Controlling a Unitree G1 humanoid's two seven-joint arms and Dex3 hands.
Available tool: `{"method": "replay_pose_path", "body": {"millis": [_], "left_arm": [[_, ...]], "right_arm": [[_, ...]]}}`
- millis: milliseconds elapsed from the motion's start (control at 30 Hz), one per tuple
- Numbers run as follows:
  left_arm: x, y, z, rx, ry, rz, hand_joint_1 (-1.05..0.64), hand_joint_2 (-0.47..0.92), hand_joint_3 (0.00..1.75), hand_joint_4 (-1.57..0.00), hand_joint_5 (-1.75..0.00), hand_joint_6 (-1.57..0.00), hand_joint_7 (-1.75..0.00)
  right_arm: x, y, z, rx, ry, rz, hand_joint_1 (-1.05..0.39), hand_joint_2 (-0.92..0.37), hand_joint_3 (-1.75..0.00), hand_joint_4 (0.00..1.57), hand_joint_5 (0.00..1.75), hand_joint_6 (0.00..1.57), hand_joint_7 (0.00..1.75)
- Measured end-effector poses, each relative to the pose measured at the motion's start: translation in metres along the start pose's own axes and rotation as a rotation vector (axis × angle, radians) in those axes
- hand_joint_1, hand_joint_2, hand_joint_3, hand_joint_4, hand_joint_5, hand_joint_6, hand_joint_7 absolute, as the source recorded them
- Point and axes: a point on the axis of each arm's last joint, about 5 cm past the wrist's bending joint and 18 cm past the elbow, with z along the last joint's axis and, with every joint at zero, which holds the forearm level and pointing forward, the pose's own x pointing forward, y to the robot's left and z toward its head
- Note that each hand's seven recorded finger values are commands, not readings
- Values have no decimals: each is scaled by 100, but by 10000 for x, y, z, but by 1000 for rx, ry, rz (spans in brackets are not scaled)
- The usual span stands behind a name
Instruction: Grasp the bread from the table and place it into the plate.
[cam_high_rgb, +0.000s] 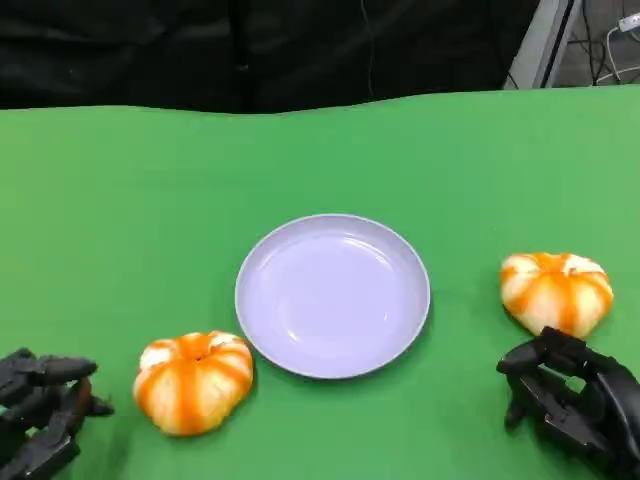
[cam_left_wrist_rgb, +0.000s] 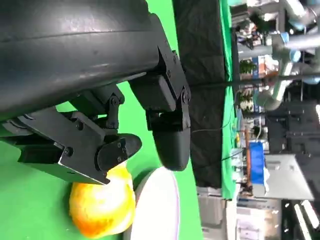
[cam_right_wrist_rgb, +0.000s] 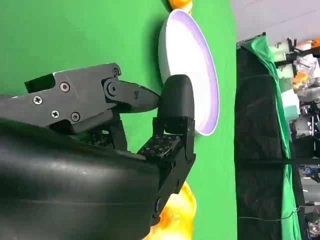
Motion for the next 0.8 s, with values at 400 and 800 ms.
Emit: {"method": "replay_pose_path", "body": {"millis": [400,800], "left_arm": [[-12,6,15,-12,11,-77,-50,92,10,-69,0,-60,0],[76,86,242,289,-32,-271,-69,92,15,-59,0,-53,0]], "right_arm": [[0,-1,1,-1,0,-1,-24,-92,-48,61,175,74,111],[2,0,1,-1,0,0,-24,-92,-49,61,175,73,112]]}}
